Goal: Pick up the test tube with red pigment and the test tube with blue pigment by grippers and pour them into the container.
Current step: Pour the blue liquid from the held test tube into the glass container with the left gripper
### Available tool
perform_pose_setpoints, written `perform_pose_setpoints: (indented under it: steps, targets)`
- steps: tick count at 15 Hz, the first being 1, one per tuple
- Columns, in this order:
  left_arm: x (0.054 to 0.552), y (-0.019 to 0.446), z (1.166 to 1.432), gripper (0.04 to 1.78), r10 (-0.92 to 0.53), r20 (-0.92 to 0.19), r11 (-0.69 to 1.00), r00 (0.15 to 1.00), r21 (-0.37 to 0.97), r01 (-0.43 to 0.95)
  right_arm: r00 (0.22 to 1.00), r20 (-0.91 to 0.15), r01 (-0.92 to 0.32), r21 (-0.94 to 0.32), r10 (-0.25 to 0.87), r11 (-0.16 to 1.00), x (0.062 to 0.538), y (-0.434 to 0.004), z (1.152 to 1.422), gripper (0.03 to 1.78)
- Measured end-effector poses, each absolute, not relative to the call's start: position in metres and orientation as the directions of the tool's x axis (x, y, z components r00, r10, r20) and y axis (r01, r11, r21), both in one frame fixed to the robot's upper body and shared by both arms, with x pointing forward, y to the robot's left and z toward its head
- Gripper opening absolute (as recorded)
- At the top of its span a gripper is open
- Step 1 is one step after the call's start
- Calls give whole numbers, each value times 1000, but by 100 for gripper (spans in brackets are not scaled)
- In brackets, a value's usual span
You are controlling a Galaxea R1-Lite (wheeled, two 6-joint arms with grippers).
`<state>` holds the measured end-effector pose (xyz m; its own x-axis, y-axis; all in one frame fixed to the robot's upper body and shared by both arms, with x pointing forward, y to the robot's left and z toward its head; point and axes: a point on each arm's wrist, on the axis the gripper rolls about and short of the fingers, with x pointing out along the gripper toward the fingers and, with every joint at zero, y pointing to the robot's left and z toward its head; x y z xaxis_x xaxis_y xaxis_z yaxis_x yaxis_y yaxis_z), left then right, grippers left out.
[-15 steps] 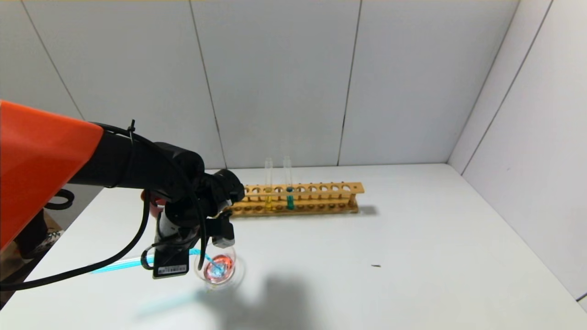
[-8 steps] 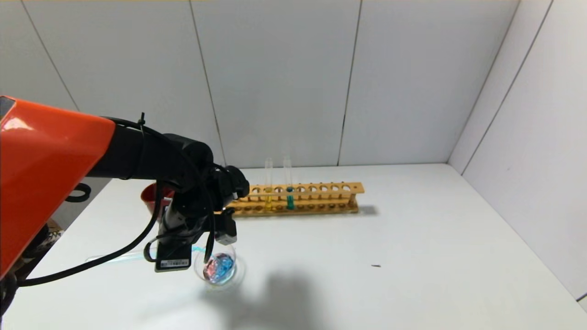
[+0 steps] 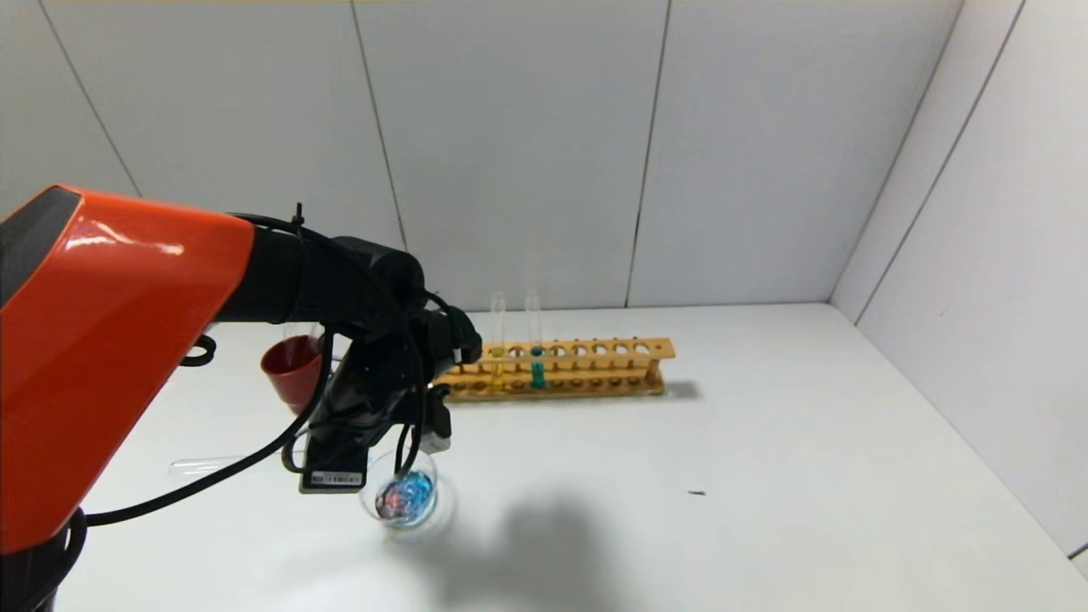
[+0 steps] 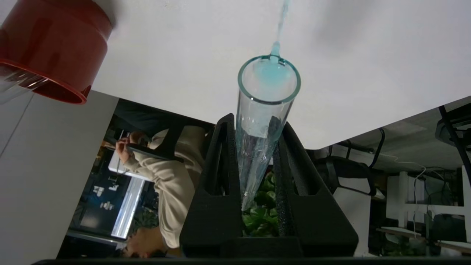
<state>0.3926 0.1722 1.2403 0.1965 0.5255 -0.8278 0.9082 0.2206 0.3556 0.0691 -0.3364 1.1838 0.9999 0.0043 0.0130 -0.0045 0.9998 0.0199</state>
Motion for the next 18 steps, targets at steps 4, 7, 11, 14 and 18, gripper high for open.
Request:
perform_pose_setpoints:
  steps: [4, 7, 11, 14, 18]
  targets:
    - [394, 165, 1239, 30, 552, -813, 194, 183, 339, 921, 1000, 13, -5, 20, 4, 1000, 69, -336, 1184, 171]
    - [392, 161, 1239, 30, 592, -786, 160, 176, 329, 931, 1000, 13, -5, 20, 4, 1000, 69, -336, 1184, 171]
    - [393, 150, 1231, 30, 600, -779, 141, 183, 328, 934, 1000, 13, -5, 20, 4, 1000, 69, -336, 1184, 171]
    - [392, 143, 1225, 30, 606, -774, 126, 183, 321, 939, 1000, 13, -5, 20, 4, 1000, 69, -336, 1184, 171]
    - [392, 139, 1219, 30, 626, -760, 107, 176, 307, 946, 1000, 13, -4, 20, 4, 1000, 69, -336, 1184, 171]
